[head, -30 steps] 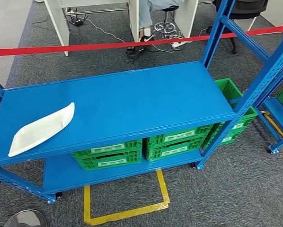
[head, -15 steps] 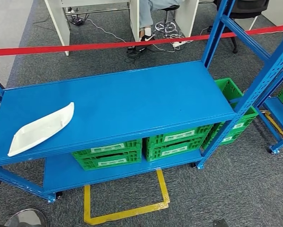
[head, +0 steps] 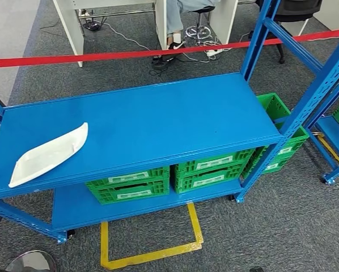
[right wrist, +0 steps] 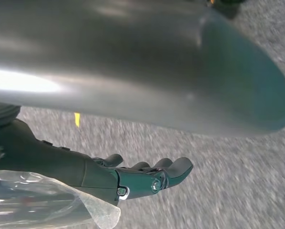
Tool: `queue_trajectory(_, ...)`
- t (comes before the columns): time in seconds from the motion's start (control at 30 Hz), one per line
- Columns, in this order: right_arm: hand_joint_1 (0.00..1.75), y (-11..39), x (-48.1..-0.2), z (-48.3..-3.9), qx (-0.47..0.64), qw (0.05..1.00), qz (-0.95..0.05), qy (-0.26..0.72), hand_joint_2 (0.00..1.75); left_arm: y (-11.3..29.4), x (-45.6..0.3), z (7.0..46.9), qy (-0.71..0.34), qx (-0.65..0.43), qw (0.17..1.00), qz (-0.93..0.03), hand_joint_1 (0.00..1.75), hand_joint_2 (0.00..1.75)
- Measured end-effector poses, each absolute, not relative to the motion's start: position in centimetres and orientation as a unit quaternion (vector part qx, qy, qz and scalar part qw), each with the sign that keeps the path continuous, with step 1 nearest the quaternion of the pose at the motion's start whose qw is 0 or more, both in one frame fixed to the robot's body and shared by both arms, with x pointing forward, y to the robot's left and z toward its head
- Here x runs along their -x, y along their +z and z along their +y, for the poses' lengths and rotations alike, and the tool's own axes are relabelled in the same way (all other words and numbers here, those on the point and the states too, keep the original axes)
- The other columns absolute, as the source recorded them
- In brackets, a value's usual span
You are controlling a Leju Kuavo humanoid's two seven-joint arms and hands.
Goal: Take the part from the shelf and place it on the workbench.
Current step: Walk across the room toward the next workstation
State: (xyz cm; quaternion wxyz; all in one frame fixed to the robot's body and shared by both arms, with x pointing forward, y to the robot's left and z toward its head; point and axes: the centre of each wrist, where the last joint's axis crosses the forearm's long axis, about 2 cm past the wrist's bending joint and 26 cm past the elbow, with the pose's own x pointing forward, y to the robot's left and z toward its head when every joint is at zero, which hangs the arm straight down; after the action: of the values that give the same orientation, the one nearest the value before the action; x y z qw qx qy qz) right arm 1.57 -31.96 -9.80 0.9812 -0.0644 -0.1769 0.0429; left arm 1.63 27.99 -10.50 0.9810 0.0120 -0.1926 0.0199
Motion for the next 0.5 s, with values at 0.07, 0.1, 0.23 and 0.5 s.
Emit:
queue_trajectory(0.07, 0.0, -10.1, -1.4, -31.6, 0.05, 0.984, -0.167, 0.038, 0.0, -10.6, -1.4, 28.1, 0.019, -0.007, 0.984, -0.179, 0.0, 0.0)
queue_trajectory(0.1, 0.0, -10.3, -1.3, -31.4, 0.042, 0.985, -0.163, 0.036, 0.0, -10.6, -1.4, 28.2, 0.019, -0.005, 0.985, -0.173, 0.0, 0.0)
queue_trajectory(0.23, 0.0, -10.6, -1.0, -30.7, 0.015, 0.988, -0.15, 0.031, 0.0, -10.7, -1.2, 28.4, 0.018, 0.003, 0.988, -0.154, 0.0, 0.0)
queue_trajectory(0.5, 0.0, -10.9, -0.6, -30.1, 0.007, 0.991, -0.135, 0.018, 0.0, -10.8, -1.0, 28.6, 0.018, 0.003, 0.989, -0.146, 0.0, 0.0)
